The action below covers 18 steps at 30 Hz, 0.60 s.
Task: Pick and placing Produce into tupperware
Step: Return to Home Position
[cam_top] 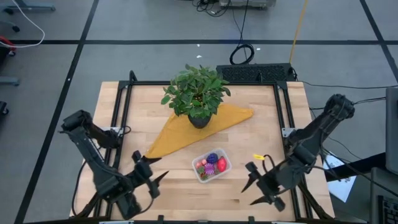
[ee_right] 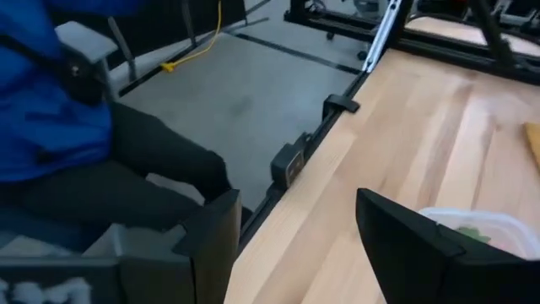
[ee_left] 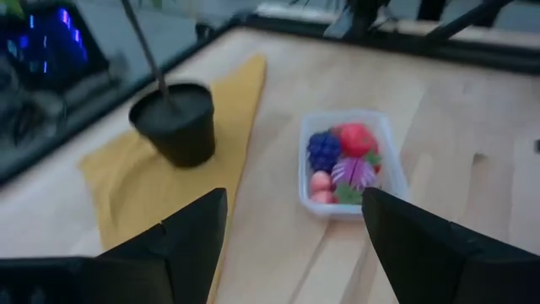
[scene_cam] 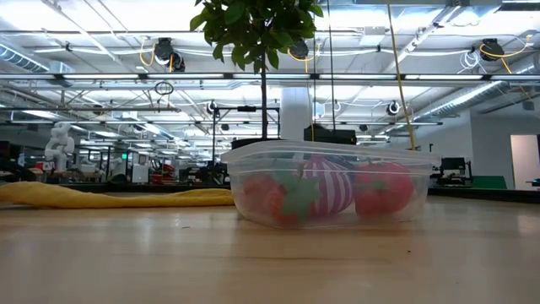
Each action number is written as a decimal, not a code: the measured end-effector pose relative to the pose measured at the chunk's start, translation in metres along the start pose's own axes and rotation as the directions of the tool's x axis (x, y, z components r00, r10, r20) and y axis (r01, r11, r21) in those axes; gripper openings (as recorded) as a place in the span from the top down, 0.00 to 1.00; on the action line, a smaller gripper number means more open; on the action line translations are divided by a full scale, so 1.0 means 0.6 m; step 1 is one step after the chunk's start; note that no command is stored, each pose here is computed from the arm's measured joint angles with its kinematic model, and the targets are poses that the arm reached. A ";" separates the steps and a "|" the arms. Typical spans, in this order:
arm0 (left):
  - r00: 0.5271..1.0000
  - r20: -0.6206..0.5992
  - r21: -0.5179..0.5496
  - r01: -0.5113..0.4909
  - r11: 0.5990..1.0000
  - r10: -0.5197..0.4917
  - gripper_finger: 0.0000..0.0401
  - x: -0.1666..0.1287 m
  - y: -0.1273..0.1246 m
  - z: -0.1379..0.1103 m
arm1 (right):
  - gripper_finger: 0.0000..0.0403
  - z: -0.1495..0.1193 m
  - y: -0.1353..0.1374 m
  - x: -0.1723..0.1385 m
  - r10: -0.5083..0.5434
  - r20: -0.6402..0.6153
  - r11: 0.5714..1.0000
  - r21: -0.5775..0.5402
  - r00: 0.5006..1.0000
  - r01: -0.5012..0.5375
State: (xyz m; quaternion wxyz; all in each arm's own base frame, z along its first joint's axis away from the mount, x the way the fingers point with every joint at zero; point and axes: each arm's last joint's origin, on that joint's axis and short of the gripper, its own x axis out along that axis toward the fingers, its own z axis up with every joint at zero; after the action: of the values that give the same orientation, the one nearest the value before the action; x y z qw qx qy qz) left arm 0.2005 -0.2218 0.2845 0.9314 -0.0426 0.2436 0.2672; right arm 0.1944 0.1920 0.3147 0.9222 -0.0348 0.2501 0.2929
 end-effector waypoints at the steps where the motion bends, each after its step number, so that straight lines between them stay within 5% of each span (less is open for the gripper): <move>1: 1.000 0.023 0.013 0.011 1.000 -0.011 0.31 -0.010 0.001 -0.001 | 0.44 -0.001 0.002 -0.005 0.005 -0.006 1.000 -0.002 1.000 -0.005; 10: 0.969 0.203 -0.019 0.146 0.989 -0.139 0.31 -0.103 0.036 -0.040 | 0.44 -0.044 -0.015 -0.017 -0.068 0.005 0.996 0.054 0.998 0.068; 18: 0.973 0.228 -0.004 0.025 1.000 -0.023 0.31 -0.016 0.064 -0.121 | 0.44 -0.143 -0.098 -0.037 -0.217 0.195 0.970 0.151 0.956 0.190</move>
State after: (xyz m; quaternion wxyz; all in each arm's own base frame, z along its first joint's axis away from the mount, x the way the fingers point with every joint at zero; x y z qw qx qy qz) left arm 0.1423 -0.2085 0.2273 0.9562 -0.0180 0.1334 0.2600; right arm 0.1739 0.1138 0.2457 0.9690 0.0313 0.1649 0.1812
